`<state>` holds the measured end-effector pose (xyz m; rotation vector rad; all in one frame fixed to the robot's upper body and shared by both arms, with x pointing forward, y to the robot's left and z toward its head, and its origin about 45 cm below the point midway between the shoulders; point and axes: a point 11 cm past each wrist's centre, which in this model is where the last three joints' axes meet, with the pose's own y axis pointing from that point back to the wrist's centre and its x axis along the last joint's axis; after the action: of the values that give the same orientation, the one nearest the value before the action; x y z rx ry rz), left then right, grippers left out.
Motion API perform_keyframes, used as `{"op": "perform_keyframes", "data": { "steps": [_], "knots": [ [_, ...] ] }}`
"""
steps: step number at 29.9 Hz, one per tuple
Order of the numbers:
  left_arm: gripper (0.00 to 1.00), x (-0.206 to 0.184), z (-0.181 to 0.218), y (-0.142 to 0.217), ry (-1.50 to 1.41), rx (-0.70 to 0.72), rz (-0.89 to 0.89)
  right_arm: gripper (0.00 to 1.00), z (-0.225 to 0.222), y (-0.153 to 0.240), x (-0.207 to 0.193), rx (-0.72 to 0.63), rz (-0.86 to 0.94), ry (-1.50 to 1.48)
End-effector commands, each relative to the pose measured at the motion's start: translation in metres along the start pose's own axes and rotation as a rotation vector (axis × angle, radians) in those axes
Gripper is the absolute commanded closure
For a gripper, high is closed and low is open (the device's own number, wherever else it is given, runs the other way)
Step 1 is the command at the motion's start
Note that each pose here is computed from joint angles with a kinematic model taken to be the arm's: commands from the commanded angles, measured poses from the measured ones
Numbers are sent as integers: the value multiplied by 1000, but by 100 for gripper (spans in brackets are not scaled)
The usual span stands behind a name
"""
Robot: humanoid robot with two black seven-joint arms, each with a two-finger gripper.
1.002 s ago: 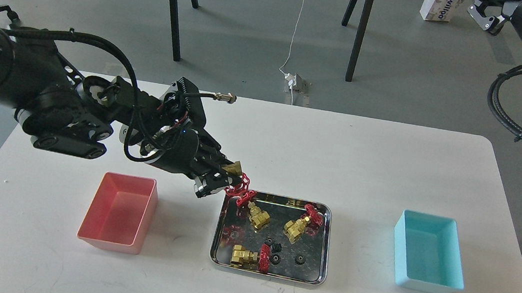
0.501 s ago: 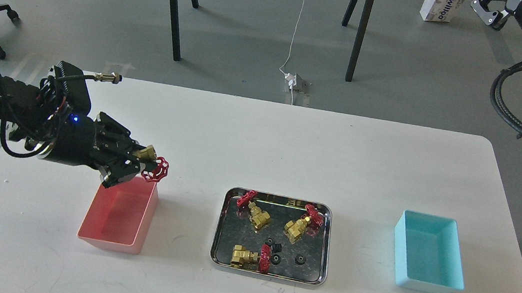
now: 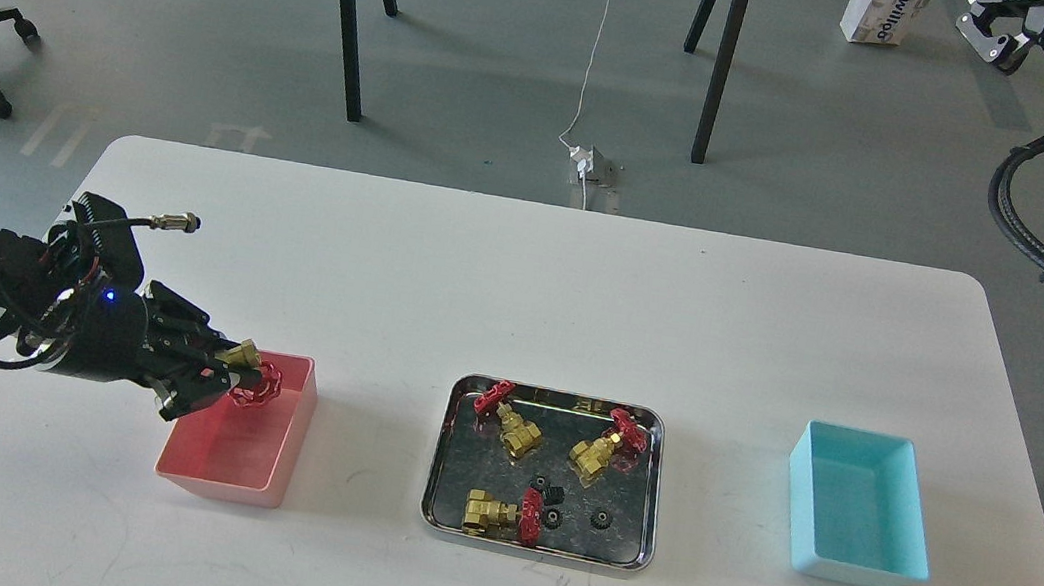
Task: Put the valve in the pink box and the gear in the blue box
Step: 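Lower the valve into the pink box and open the left gripper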
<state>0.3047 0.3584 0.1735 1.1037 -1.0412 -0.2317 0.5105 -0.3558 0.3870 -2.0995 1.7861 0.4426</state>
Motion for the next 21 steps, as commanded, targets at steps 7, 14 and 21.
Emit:
{"op": "perform_keyframes", "data": {
  "steps": [7,14,21],
  "knots": [
    [80,-32,-1,-13,16,1,-40,0,9,3,7,-17,13,-5],
    [76,-41,3,-21,13,-14,-63,0,17,6,13,-29,26,-10],
    [70,-39,3,-24,4,-16,-63,0,23,10,18,-37,34,-14]
  ]
}}
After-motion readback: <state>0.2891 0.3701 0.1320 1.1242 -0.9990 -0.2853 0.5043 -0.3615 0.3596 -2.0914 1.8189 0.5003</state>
